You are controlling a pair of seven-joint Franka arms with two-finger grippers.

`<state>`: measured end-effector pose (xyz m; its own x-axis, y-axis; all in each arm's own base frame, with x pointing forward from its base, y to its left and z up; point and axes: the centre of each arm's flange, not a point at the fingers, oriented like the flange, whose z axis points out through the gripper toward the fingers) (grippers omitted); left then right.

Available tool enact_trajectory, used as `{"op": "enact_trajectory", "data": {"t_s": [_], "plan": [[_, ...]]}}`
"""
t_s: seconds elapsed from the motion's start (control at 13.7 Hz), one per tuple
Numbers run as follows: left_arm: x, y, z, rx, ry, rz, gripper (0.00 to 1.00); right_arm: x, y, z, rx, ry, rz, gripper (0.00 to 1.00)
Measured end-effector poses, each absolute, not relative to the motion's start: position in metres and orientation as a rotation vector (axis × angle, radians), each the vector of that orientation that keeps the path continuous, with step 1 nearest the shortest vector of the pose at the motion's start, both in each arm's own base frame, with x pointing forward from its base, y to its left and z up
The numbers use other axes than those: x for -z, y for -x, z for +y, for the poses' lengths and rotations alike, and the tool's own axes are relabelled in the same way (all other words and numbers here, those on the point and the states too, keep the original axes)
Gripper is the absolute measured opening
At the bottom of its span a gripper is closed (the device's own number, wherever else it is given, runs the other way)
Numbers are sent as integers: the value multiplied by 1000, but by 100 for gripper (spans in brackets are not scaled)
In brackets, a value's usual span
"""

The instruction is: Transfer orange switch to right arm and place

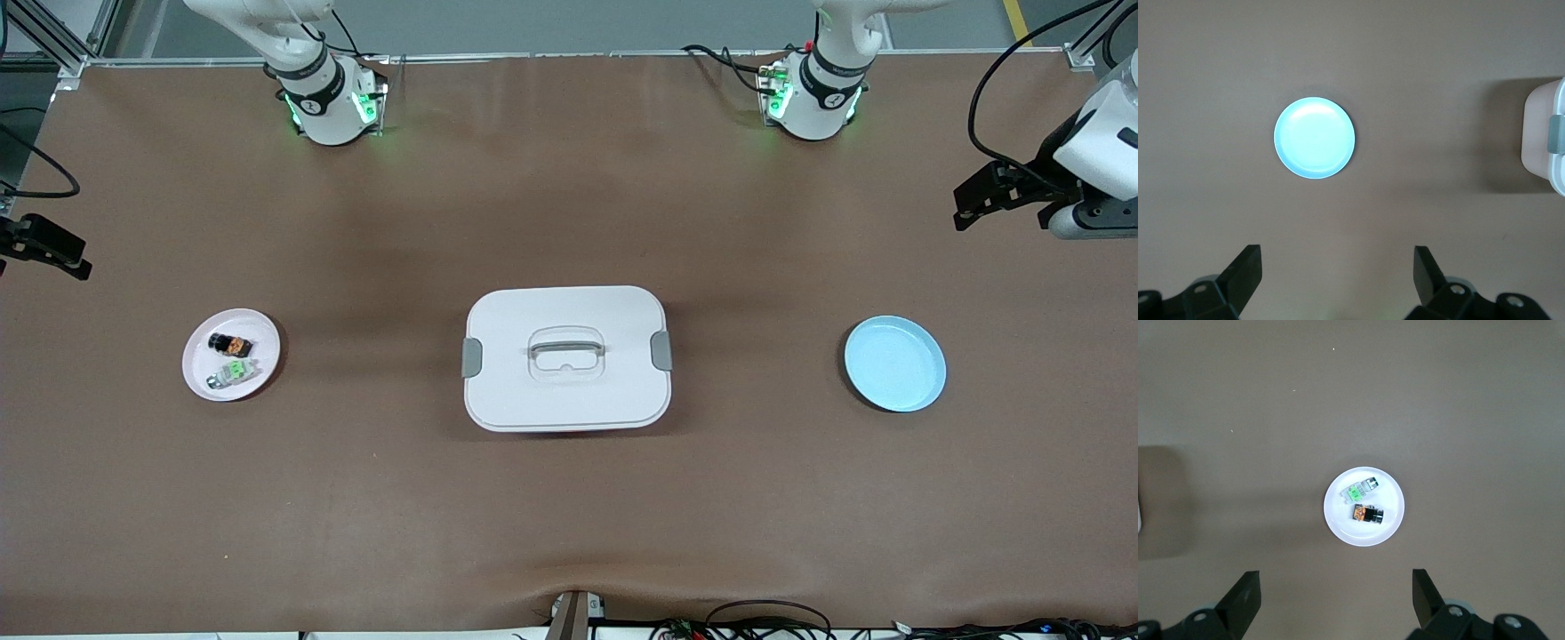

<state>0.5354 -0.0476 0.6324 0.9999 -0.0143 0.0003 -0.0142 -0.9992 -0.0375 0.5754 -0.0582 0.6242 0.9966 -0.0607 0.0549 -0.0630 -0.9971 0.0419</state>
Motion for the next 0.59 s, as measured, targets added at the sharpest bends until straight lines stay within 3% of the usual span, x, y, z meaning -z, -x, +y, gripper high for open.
{"op": "enact_trajectory", "data": {"t_s": [0.59], "plan": [[-632,-535,-48,1,3104,22,100,-603,-565,-67,-99,-3157,-228,100]]}}
